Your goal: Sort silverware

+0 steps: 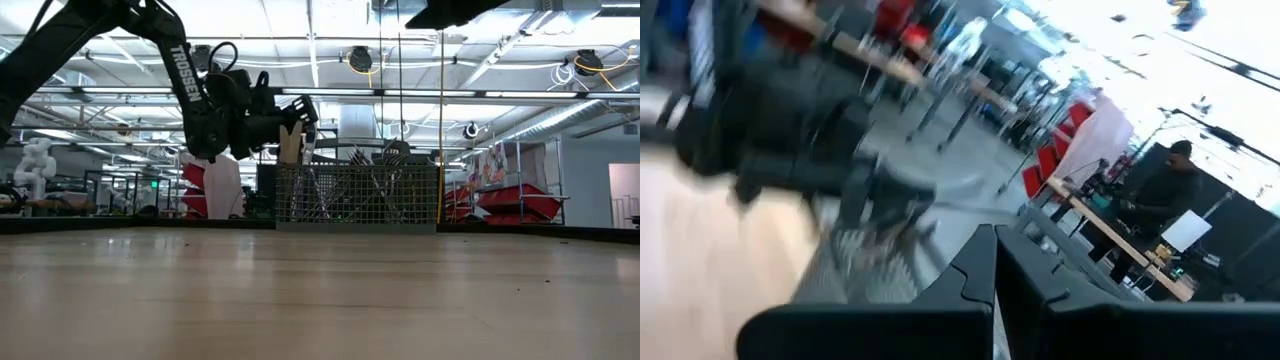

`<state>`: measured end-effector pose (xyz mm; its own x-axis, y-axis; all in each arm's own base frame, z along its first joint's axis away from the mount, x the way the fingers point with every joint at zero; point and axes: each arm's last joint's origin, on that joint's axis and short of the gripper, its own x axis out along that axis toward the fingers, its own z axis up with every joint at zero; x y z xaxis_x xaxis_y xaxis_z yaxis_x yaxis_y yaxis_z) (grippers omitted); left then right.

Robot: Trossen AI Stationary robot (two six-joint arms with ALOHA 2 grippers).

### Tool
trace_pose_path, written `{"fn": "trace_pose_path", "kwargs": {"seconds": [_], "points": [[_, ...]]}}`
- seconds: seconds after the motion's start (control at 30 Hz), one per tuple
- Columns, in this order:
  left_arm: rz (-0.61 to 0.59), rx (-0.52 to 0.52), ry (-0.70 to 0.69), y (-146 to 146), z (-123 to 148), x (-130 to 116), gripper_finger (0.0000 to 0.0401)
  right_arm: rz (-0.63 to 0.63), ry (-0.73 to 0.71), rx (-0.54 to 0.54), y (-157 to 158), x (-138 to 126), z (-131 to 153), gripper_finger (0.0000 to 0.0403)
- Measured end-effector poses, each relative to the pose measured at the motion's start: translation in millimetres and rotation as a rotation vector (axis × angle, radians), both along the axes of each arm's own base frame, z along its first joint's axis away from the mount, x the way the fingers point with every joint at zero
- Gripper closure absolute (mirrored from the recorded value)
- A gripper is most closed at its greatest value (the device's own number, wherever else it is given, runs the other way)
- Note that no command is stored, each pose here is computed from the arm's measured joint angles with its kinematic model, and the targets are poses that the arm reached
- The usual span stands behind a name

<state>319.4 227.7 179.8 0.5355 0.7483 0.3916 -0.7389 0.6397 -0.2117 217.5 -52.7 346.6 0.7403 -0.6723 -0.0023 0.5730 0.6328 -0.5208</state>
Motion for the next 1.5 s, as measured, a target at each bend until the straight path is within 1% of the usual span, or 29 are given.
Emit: {"fn": "trace_pose_path", "kwargs": {"seconds": [0.1,0.13,0.2,0.27,0.33,0.43,0.53,0.6,0.67,0.73,0.8,0.83,0.87,0.97,1.0,1.07,1.13,1.2,1.3,1.37,1.5], "points": [[-0.025,0.021,0.029,-0.7,-0.2,1.2,0.0352,-0.018,-0.170,0.059,-12.6,5.0,5.3,0.0403],[-0.030,0.020,0.038,-0.7,-0.9,1.6,0.0352,-0.012,-0.224,0.101,-20.0,7.5,4.2,0.0403],[-0.035,0.020,0.043,-0.8,-1.2,1.9,0.0355,0.047,-0.303,0.214,-37.6,15.0,-3.4,0.0403],[-0.044,0.024,0.043,-0.9,-1.0,2.0,0.0364,0.120,-0.305,0.300,-51.1,24.9,-15.5,0.0402],[-0.054,0.028,0.048,-1.0,-1.1,2.2,0.0373,0.164,-0.286,0.339,-58.3,33.5,-25.7,0.0403],[-0.056,0.026,0.048,-1.0,-1.2,2.3,0.0384,0.188,-0.291,0.352,-61.2,41.9,-32.2,0.0403],[-0.056,0.028,0.049,-1.2,-1.1,2.3,0.0389,0.207,-0.279,0.336,-56.9,45.1,-32.9,0.0403],[-0.053,0.062,0.036,-2.2,3.6,1.1,0.0390,0.225,-0.268,0.314,-52.4,45.0,-30.7,0.0403],[-0.069,0.109,0.041,-5.3,17.9,-2.0,0.0390,0.246,-0.259,0.291,-46.3,43.0,-26.5,0.0403],[-0.118,0.180,0.049,-12.7,43.8,-9.0,0.0390,0.286,-0.236,0.266,-39.3,39.2,-21.7,0.0401],[-0.139,0.213,0.110,-20.6,70.4,-17.8,0.0387,0.309,-0.208,0.249,-30.7,34.8,-17.7,0.0395],[-0.155,0.196,0.176,-24.6,82.0,-22.0,0.0384,0.318,-0.195,0.236,-26.0,32.0,-15.2,0.0390],[-0.185,0.152,0.268,-29.6,92.6,-26.9,0.0380,0.326,-0.177,0.224,-22.1,28.6,-13.1,0.0382],[-0.267,-0.039,0.594,-54.8,129.3,-52.7,0.0362,0.345,-0.154,0.217,-13.1,17.2,-6.4,0.0356],[-0.292,-0.084,0.692,-65.5,138.8,-62.7,0.0354,0.344,-0.148,0.225,-11.5,13.2,-4.9,0.0346],[-0.346,-0.158,0.852,-86.5,146.0,-80.6,0.0337,0.341,-0.129,0.243,-9.3,7.8,-4.5,0.0326],[-0.400,-0.246,0.956,-104.0,143.3,-95.4,0.0317,0.343,-0.108,0.262,-8.3,5.3,-5.9,0.0305],[-0.443,-0.341,1.021,-118.2,139.5,-105.7,0.0295,0.345,-0.101,0.275,-8.1,5.2,-7.1,0.0286],[-0.468,-0.494,1.169,-133.6,119.7,-116.1,0.0261,0.346,-0.087,0.282,-8.7,7.8,-9.9,0.0261],[-0.474,-0.545,1.260,-140.9,100.7,-117.3,0.0243,0.345,-0.069,0.289,-9.4,10.7,-13.2,0.0249],[-0.486,-0.591,1.344,-147.8,63.1,-122.7,0.0219,0.344,-0.044,0.284,-10.5,15.0,-17.4,0.0234]]}}
